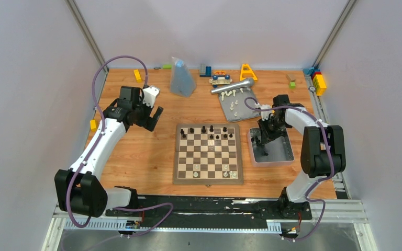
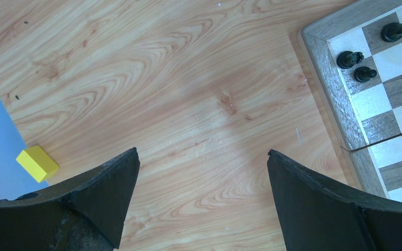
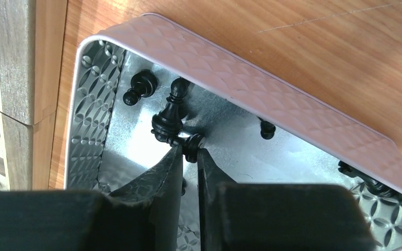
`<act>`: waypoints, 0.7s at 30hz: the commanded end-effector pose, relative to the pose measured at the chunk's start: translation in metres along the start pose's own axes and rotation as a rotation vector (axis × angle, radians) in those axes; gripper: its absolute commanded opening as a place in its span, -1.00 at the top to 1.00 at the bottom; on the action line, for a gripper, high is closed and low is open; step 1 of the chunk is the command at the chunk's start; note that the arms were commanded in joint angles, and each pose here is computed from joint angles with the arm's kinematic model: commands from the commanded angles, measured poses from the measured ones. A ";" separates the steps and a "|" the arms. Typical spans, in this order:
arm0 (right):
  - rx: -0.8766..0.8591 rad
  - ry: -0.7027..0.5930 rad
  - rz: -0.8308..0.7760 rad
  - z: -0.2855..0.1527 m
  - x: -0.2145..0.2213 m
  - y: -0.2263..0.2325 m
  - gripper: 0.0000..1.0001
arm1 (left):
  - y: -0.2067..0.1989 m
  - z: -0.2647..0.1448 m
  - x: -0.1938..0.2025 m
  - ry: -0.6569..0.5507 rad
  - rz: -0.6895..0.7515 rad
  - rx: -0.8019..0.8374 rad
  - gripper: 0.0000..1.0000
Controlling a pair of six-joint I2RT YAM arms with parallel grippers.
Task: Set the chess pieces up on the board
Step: Pick up the chess piece from the storage box.
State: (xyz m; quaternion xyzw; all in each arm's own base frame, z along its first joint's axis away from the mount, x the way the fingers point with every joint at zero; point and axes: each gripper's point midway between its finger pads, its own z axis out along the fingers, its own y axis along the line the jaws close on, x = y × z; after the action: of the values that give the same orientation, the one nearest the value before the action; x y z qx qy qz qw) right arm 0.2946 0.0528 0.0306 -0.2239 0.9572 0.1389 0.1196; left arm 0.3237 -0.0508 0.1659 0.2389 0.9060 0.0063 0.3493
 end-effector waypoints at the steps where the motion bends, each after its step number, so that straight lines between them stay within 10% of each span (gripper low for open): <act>1: -0.011 -0.029 -0.016 0.002 -0.010 0.000 0.75 | 0.005 -0.002 -0.009 -0.025 0.003 -0.010 -1.00; 21: 0.029 -0.067 -0.044 -0.041 -0.004 0.010 1.00 | -0.053 -0.008 -0.055 -0.187 0.091 0.279 -1.00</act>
State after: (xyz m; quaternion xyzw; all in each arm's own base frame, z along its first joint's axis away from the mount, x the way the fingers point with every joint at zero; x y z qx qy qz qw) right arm 0.2899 0.0504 0.0575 -0.2309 0.9535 0.1290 0.1446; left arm 0.3222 -0.0848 0.1672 0.2808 0.8896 -0.0748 0.3522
